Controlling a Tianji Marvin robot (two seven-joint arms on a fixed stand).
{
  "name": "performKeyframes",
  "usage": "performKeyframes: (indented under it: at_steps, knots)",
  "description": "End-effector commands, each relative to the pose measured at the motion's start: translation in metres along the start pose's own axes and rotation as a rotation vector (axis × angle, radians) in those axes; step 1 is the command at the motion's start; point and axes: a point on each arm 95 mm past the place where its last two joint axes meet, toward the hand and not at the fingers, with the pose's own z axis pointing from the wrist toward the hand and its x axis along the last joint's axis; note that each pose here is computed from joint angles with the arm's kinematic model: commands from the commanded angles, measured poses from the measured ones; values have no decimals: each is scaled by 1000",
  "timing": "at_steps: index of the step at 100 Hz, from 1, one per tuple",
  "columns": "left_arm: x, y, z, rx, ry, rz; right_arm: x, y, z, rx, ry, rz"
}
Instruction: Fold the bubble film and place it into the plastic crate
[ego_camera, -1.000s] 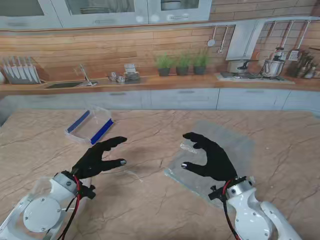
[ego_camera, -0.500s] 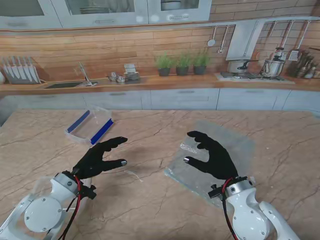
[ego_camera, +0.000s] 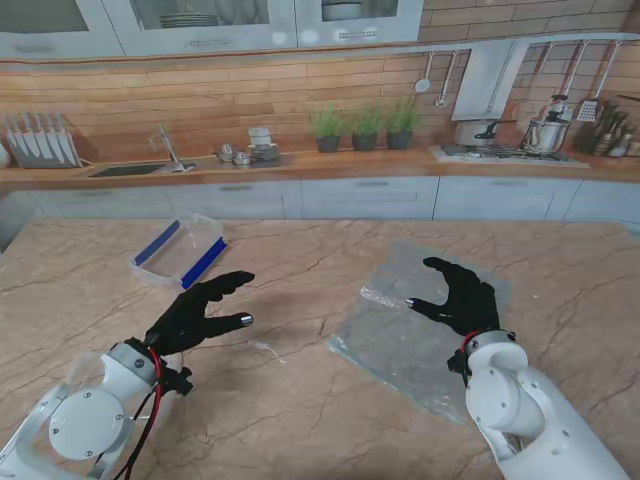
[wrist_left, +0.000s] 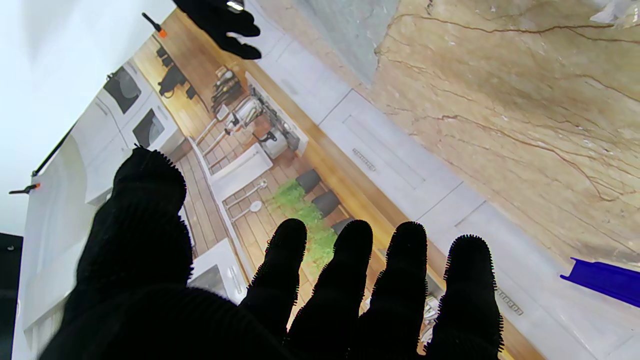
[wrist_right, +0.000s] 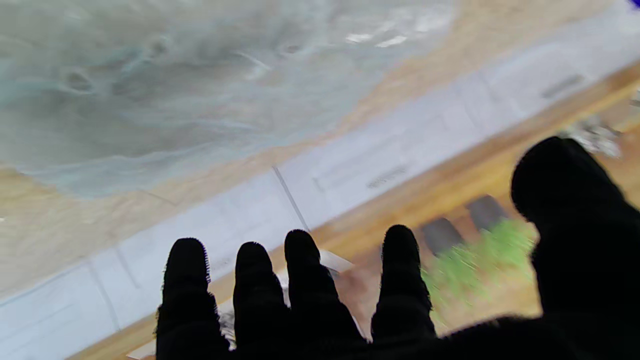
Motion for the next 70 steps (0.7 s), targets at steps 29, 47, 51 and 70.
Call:
performKeyframes:
  at_steps: [29, 47, 51, 70]
  knots:
    - [1, 4, 1, -12, -19, -47, -7, -25, 36, 141, -112, -207]
    - [0, 4, 1, 2, -30, -49, -4, -37, 43, 180, -148, -246]
    - [0, 4, 1, 2, -31, -50, -3, -39, 43, 191, -159, -241]
    - [0, 4, 1, 1, -35, -63, 2, -53, 43, 260, -216, -260]
